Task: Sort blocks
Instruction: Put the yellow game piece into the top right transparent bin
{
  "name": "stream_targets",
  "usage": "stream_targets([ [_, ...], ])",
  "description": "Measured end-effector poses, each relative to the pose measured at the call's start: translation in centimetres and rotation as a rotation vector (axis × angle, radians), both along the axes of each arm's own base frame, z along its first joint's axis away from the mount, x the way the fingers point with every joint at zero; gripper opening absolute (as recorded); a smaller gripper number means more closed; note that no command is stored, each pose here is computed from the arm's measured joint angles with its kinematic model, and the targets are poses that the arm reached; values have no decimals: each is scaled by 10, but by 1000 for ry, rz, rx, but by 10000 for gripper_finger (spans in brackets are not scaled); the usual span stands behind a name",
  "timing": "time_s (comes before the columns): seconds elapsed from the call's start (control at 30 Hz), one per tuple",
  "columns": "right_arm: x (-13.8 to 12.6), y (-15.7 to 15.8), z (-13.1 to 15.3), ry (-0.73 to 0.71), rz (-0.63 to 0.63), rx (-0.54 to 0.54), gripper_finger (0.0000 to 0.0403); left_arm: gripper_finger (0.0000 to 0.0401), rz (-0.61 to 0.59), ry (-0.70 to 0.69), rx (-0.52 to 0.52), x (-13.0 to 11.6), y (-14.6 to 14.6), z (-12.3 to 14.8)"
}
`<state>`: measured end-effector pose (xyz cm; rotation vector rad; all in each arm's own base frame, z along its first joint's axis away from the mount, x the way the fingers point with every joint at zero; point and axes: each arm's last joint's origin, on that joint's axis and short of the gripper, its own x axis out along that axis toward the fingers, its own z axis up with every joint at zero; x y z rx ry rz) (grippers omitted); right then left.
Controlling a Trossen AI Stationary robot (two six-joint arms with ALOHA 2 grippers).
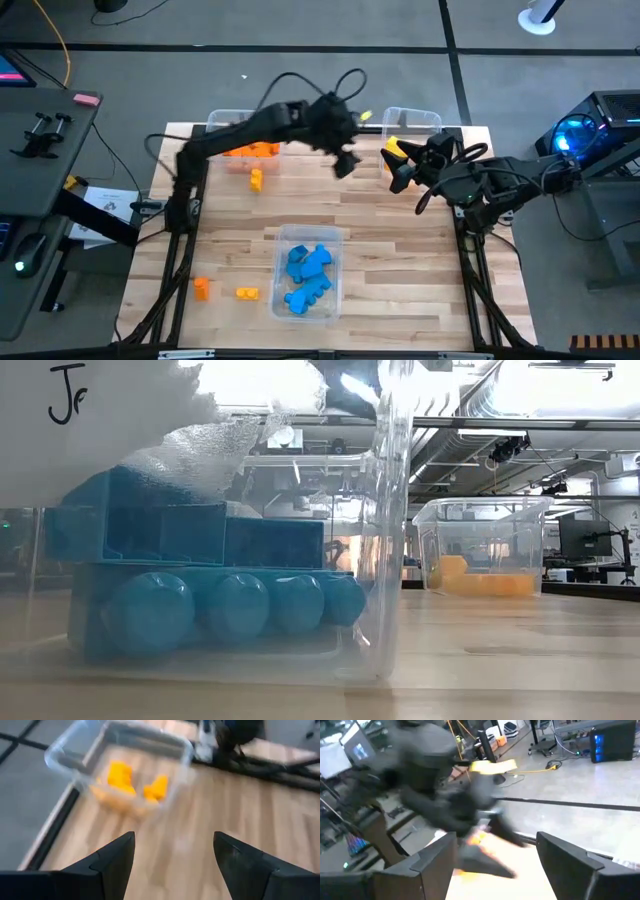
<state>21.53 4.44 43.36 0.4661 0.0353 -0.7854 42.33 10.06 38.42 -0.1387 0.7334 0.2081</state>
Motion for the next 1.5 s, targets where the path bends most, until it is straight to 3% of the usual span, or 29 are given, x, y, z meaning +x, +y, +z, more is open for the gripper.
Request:
stream_targets([
  [0.13,-2,0,-4,43,8,1,270,254,-57,-15,14,-38,-43,14],
  [0.27,-2,0,-9,95,45,7,270,254,-158,-108,8,-94,-103,11],
  [0.37,-4,0,-13,126,64,35,270,254,-218,-120,12,-147,-143,-11],
  [0.47,-6,0,-17,147,58,66,270,254,-191,-93,-38,-200,-174,-40],
  [0.63,-8,0,-21,173,70,91,270,254,-313,123,-157,-258,-210,-86],
  [0.73,-8,0,-21,176,70,91,270,254,-422,221,-145,-264,-228,-97],
  [0.97,-9,-1,-22,186,70,89,270,254,-653,321,-112,-238,-272,-135],
  [1.17,-10,0,-24,217,95,99,270,254,-521,512,-150,-225,-284,-173],
  [1.3,-8,0,-26,239,101,99,270,254,-447,541,-145,-219,-284,-184],
  [1.5,-9,0,-28,266,103,96,270,254,-446,573,-125,-217,-289,-194],
])
